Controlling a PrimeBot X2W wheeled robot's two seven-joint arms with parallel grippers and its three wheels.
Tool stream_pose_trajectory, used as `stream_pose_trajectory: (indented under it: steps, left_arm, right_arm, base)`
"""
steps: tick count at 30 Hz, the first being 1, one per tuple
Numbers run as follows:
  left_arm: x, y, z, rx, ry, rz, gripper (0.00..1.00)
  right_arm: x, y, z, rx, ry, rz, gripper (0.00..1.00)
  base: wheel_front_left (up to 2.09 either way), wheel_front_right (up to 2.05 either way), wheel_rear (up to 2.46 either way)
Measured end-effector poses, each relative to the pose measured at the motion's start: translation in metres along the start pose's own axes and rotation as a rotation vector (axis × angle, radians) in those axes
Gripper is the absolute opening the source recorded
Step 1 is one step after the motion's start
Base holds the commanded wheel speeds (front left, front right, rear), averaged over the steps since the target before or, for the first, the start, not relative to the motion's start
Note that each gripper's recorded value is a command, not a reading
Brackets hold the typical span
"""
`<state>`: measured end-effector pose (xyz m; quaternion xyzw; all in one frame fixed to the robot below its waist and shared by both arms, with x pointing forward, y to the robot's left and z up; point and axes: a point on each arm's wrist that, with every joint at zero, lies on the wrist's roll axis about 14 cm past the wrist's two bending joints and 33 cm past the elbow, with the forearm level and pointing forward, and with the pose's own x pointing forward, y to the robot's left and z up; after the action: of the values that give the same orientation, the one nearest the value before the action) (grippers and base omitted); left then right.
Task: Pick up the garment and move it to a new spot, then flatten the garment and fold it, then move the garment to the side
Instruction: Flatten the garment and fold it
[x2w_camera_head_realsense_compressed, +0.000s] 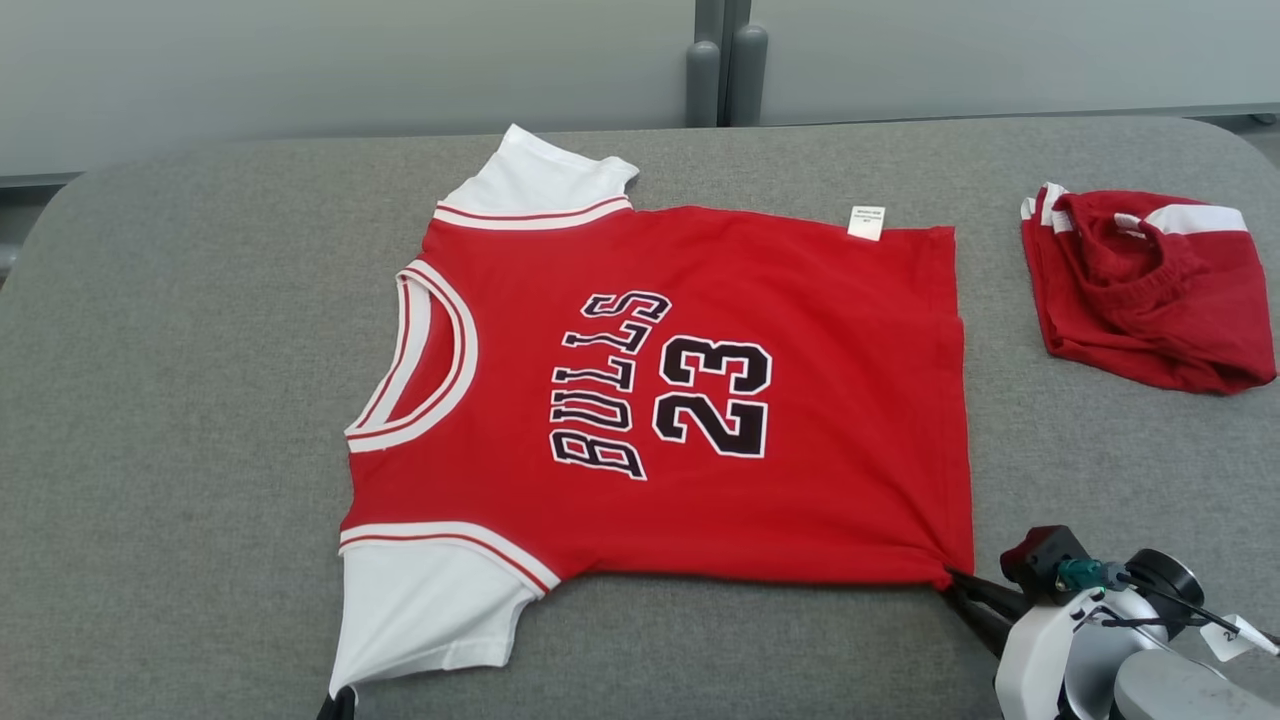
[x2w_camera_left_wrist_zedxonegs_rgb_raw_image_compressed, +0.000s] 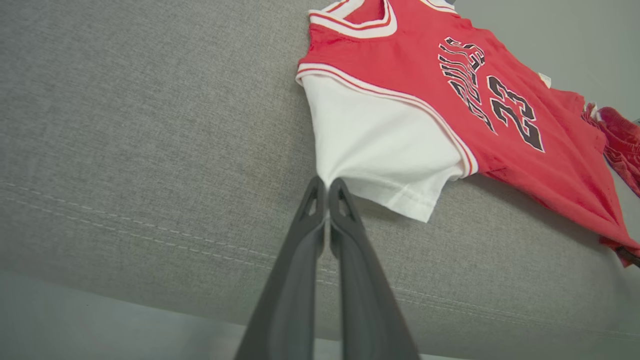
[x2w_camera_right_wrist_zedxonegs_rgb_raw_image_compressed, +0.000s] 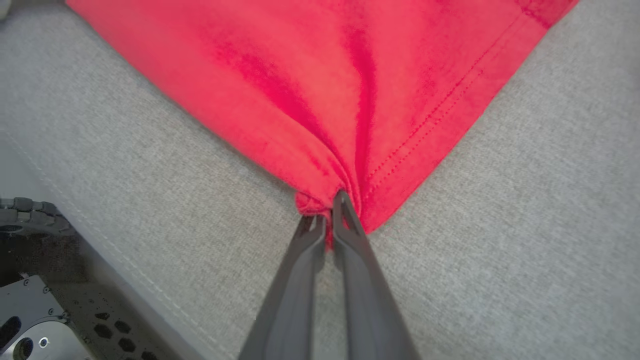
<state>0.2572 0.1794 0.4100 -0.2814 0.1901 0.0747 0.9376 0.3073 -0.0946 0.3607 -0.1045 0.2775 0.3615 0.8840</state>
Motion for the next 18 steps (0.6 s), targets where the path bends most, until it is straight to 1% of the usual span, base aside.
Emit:
stream_pose_trajectory:
  steps: [3, 4, 5, 6, 7, 15, 16, 18]
  left_arm:
    - [0.001, 0.003, -0.003, 0.015, 0.008, 0.005, 0.00]
    - [0.001, 0.004, -0.003, 0.027, 0.009, 0.008, 0.40]
    - [0.001, 0.005, -0.003, 0.034, 0.009, 0.009, 0.40]
    - [0.002, 0.005, -0.003, 0.042, 0.010, 0.005, 0.83]
    - [0.003, 0.004, -0.002, 0.046, 0.010, 0.001, 1.00]
    - [0.011, 0.008, 0.007, 0.137, 0.012, -0.013, 1.00]
    - [0.012, 0.007, 0.010, 0.146, 0.002, -0.015, 1.00]
    - [0.015, -0.003, 0.031, 0.193, -0.078, -0.054, 1.00]
  right_arm:
    - [0.001, 0.005, 0.002, 0.013, -0.011, 0.002, 1.00]
    - [0.000, 0.006, 0.002, 0.016, -0.015, 0.002, 1.00]
    - [-0.001, 0.007, 0.002, 0.017, -0.017, 0.000, 1.00]
    - [-0.002, 0.007, 0.001, 0.019, -0.016, -0.004, 1.00]
    - [-0.004, 0.006, 0.000, 0.021, -0.015, -0.009, 1.00]
    - [-0.021, -0.008, -0.014, 0.071, -0.003, -0.100, 1.00]
    - [-0.023, -0.012, -0.013, 0.074, -0.011, -0.116, 1.00]
    - [-0.027, -0.022, -0.004, 0.077, -0.053, -0.165, 1.00]
  base:
    - [0.00, 0.00, 0.00]
    - [0.00, 0.00, 0.00]
    - [0.00, 0.00, 0.00]
    - [0.00, 0.00, 0.00]
    - [0.00, 0.00, 0.00]
    - [0.00, 0.00, 0.00]
    - [0.00, 0.00, 0.00]
    - [0.00, 0.00, 0.00]
